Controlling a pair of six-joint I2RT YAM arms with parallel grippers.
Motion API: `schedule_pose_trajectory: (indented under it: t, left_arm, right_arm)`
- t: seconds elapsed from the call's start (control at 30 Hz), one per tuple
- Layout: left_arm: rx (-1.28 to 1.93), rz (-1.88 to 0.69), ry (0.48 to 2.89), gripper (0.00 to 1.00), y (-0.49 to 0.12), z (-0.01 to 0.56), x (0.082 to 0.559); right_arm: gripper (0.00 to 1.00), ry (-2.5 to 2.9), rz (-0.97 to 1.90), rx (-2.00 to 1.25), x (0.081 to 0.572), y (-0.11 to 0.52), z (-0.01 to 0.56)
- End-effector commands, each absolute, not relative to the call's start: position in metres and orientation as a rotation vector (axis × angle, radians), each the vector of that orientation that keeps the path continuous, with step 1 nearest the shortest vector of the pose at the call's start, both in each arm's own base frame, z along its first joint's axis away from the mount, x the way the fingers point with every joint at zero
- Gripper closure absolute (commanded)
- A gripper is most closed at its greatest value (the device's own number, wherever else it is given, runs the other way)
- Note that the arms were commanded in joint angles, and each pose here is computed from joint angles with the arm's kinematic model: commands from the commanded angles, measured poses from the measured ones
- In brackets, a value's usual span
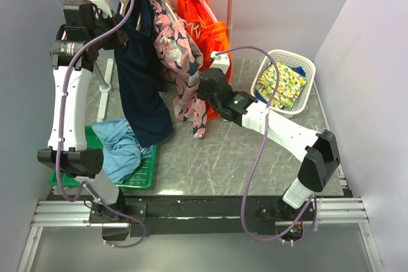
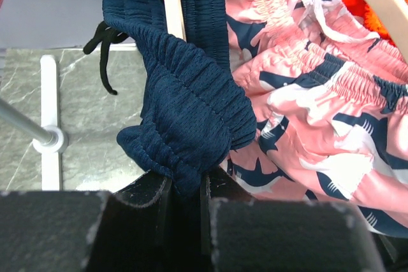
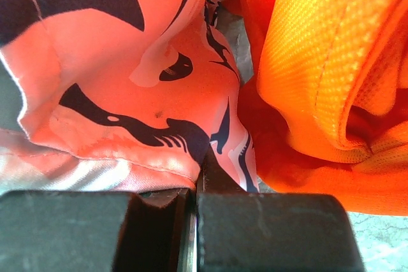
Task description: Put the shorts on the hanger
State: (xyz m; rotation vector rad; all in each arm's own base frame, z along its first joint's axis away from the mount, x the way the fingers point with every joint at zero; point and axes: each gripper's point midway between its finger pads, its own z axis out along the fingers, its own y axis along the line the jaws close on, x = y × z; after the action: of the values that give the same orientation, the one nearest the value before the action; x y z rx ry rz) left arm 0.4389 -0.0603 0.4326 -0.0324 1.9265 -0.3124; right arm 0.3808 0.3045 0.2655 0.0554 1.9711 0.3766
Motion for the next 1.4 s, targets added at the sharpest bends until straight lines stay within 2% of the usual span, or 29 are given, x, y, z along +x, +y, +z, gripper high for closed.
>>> schedule_pose_trajectory:
  t: [0.0,0.47,0.63,0.8,0.87,0.93,1.0,1.07,1.13,1.17,1.23,1.3,1.37]
  left_arm:
    - [0.062,-0.331,1.731,0.99,-0.067,0.483,0.450]
    - [0.070,-0.432,1.733,0.98,-0.103,0.472,0.462]
    - [0.000,-0.454,1.676,0.94,-0.122,0.482,0.461]
    - [-0.112,-0.510,1.639,0.86,-0.125,0.481,0.458]
    - [-0.123,-0.514,1.629,0.78,-0.125,0.482,0.455]
    - [-0.112,-0.523,1.635,0.79,-0.127,0.479,0.451]
    - [-0.107,-0.543,1.634,0.68,-0.130,0.476,0.449]
    - [-0.111,-0.595,1.627,0.70,-0.136,0.476,0.444]
    - [-0.134,-0.642,1.599,0.70,-0.139,0.483,0.441]
    - [-0.155,-0.672,1.605,0.63,-0.143,0.478,0.441]
    - [-0.158,-0.691,1.574,0.61,-0.149,0.484,0.435]
    - [-0.164,-0.689,1.576,0.53,-0.154,0.479,0.432]
    - [-0.159,-0.686,1.576,0.48,-0.155,0.477,0.427]
  right_arm:
    - [1.00,1.910,0.428,0.085,0.372,0.302,0.296]
    - [1.00,1.908,0.438,0.081,0.370,0.308,0.300]
    - [1.00,1.908,0.438,0.079,0.368,0.309,0.300]
    - [1.00,1.903,0.464,0.073,0.361,0.311,0.304]
    - [1.00,1.902,0.465,0.073,0.359,0.310,0.305]
    - [1.00,1.898,0.477,0.068,0.354,0.309,0.308]
    - [0.99,1.884,0.501,0.066,0.349,0.309,0.315]
    - [0.98,1.881,0.518,0.062,0.345,0.310,0.317]
    - [0.96,1.879,0.530,0.058,0.341,0.311,0.321]
    - [0.95,1.877,0.536,0.056,0.339,0.312,0.322]
    - [0.90,1.864,0.556,0.050,0.332,0.313,0.328]
    - [0.86,1.856,0.577,0.031,0.322,0.316,0.331]
    - [0.82,1.850,0.590,0.018,0.316,0.318,0.334]
